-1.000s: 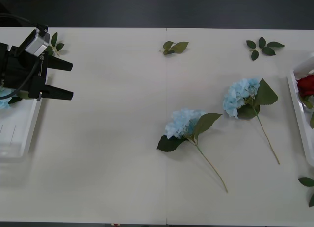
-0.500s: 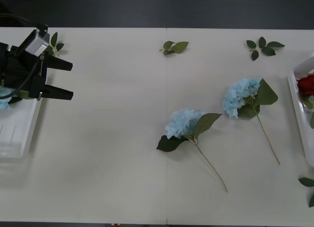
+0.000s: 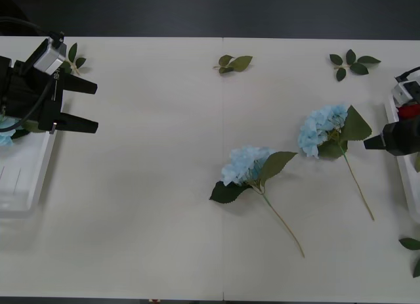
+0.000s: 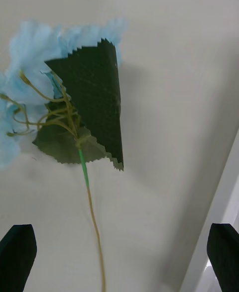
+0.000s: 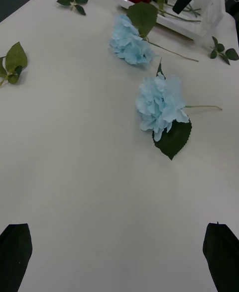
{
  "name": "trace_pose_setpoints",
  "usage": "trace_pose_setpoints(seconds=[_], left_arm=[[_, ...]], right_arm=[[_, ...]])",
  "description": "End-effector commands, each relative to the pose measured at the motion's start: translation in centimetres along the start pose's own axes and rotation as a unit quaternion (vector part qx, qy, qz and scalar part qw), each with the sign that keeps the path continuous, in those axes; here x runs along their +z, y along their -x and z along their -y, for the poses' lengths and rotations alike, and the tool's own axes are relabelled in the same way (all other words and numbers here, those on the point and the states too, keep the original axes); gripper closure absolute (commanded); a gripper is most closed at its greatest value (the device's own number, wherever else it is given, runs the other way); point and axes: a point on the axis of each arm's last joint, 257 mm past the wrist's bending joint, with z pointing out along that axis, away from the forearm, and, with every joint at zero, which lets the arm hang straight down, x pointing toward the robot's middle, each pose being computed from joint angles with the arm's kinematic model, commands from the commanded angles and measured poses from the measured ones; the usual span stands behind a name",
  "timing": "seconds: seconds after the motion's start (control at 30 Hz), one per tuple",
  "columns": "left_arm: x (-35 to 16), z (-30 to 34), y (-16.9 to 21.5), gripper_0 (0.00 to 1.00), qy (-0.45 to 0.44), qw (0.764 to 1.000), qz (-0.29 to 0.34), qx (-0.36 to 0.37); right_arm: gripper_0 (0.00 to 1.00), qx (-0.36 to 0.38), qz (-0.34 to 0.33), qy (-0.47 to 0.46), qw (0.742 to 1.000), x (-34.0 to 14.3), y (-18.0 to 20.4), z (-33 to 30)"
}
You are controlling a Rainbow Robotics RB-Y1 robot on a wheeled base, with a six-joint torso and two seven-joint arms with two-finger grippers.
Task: Put the red flowers into the right box and the blue flowers into the left box
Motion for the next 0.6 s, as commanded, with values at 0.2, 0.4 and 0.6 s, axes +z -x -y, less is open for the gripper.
trace_pose_setpoints(seconds=[0.2,0.4,0.6], left_arm=[[-0.7,-0.5,2.2,0.0,0.005,0.999,0.005,0.04],[-0.7,-0.5,2.2,0.0,0.005,0.999,0.005,0.04],[-0.7,-0.5,2.2,0.0,0.005,0.999,0.005,0.04]], right_arm=[[0.0,-0.031,-0.016,-0.083,0.996,2.1,2.1,-1.5],[0.0,-0.032,-0.021,-0.1,0.994,4.2,1.9,-2.1],[0.0,-0.059,-0.028,-0.12,0.991,5.7,1.2,-2.1]])
